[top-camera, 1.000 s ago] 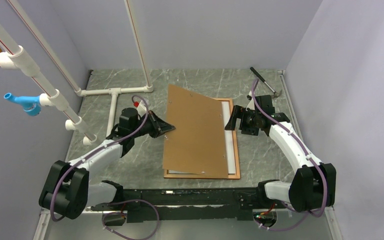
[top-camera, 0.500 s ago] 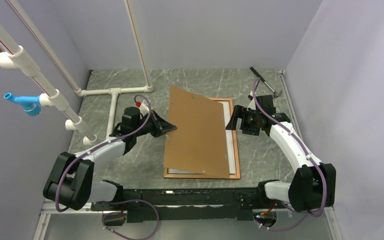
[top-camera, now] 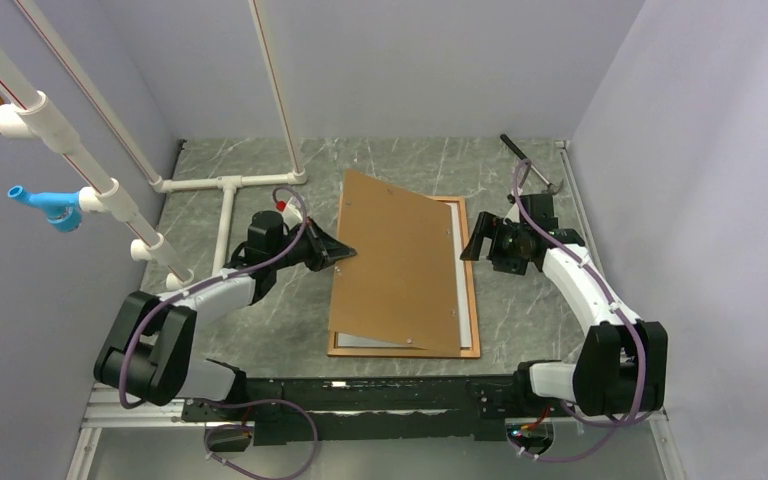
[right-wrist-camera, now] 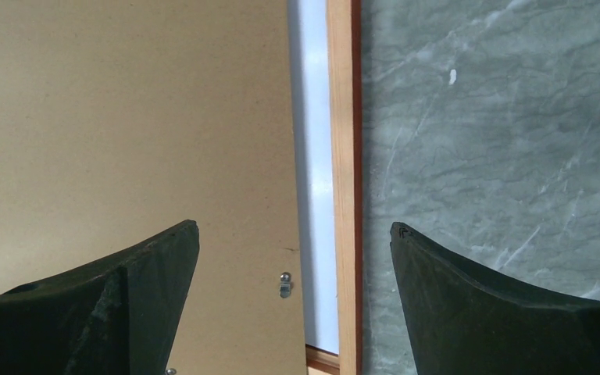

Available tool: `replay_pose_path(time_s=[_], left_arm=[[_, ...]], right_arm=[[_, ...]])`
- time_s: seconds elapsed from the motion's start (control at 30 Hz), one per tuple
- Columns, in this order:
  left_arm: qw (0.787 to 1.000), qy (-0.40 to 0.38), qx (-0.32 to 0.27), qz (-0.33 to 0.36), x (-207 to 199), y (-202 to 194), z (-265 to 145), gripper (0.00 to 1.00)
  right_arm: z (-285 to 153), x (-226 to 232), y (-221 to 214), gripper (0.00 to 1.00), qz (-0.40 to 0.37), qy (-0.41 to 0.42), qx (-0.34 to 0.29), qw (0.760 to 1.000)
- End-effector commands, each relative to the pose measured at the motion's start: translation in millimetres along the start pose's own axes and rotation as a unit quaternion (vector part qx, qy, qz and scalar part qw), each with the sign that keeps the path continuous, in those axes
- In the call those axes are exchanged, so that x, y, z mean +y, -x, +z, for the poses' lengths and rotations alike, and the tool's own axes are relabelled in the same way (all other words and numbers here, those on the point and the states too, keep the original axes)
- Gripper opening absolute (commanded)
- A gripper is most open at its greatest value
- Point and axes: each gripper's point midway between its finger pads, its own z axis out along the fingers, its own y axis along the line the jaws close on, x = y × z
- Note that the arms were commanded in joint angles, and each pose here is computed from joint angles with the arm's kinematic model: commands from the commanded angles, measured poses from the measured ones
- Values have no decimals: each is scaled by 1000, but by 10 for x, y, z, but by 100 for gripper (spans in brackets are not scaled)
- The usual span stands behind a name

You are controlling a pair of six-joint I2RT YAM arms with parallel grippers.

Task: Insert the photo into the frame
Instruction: Place the photo frame item in the photo frame.

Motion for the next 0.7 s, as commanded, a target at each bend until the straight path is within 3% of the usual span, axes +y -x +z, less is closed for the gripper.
replay_pose_path(time_s=[0.0,0.67], left_arm=[[995,-81,-26,57,-463,206,25,0],[994,-96,-22,46,-399,185,118,0]], right_arm=[[65,-19,78,94,10,17,-12,1000],[175,-176,44,93,57,26,-1,998]])
